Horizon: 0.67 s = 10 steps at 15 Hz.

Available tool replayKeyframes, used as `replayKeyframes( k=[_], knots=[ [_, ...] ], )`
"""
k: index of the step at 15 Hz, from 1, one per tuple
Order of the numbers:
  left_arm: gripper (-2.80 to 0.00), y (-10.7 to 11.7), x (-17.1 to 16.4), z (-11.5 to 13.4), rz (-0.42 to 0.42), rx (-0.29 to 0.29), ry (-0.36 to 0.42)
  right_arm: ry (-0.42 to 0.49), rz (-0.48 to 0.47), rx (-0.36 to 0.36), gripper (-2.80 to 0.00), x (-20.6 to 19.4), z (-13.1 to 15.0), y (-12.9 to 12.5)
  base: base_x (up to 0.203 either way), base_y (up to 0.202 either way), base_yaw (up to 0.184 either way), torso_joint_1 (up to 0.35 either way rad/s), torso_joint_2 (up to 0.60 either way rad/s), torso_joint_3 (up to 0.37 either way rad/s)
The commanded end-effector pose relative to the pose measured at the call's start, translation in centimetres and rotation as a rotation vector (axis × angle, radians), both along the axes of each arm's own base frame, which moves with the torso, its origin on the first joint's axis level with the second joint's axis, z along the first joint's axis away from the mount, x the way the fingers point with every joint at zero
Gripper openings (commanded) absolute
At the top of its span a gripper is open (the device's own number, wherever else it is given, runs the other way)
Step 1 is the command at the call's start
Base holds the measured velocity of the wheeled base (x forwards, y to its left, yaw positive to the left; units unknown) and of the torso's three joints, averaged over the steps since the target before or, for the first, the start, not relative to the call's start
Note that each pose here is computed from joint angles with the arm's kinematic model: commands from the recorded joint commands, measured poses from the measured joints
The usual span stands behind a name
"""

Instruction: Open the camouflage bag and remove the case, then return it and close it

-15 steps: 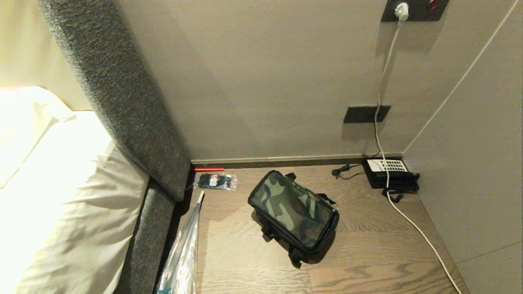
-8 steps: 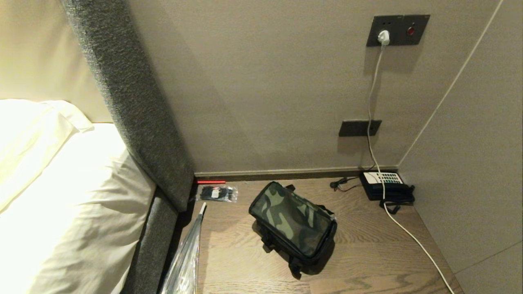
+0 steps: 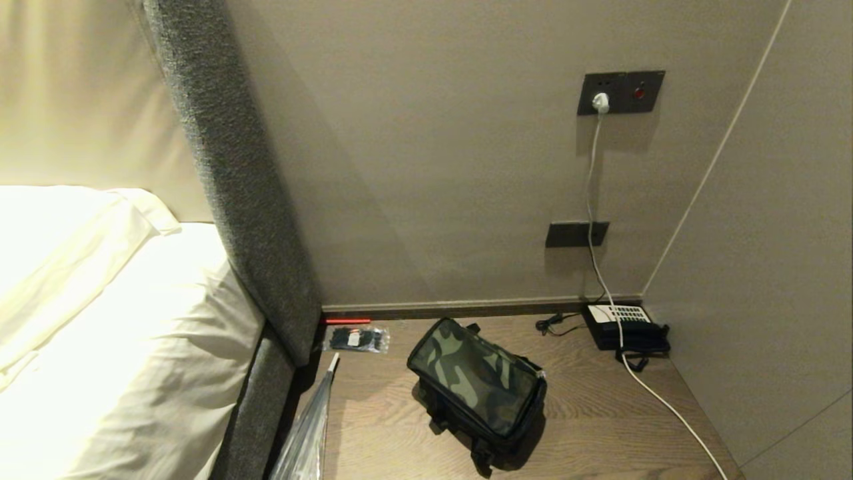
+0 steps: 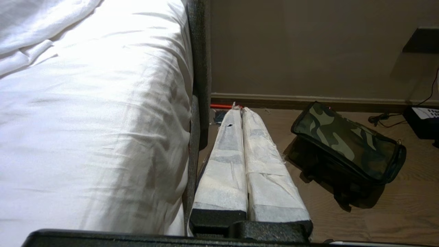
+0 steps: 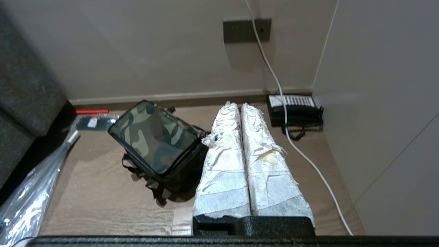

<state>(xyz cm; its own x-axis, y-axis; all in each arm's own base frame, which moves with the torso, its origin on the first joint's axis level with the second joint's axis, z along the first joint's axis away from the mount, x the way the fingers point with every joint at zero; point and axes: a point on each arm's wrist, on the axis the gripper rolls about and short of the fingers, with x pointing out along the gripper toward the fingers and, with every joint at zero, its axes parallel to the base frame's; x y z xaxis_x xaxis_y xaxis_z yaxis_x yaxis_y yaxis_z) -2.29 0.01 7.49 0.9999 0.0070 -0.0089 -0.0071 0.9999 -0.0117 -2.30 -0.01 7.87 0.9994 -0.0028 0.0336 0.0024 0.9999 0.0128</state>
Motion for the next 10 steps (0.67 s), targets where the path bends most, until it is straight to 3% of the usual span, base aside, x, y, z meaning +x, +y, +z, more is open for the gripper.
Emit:
replayKeyframes(
  k=[1,5,10],
  knots=[
    [-2.80,0.00,0.00,-0.01,0.001,0.001,0.000,0.010,0.000,0.001,-2.80,0.08,-0.41,0.00,0.000,0.000,0.000,0.002,0.01,0.198],
    [-2.80,0.00,0.00,0.01,-0.001,0.011,0.000,0.012,0.000,0.000,-2.80,0.10,-0.47,0.00,0.000,0.000,0.000,0.000,0.00,0.185],
    [-2.80,0.00,0.00,-0.01,-0.001,0.012,0.000,0.012,0.000,0.000,-2.80,0.10,-0.46,0.00,0.000,0.000,0.000,0.001,0.00,0.029]
  ],
)
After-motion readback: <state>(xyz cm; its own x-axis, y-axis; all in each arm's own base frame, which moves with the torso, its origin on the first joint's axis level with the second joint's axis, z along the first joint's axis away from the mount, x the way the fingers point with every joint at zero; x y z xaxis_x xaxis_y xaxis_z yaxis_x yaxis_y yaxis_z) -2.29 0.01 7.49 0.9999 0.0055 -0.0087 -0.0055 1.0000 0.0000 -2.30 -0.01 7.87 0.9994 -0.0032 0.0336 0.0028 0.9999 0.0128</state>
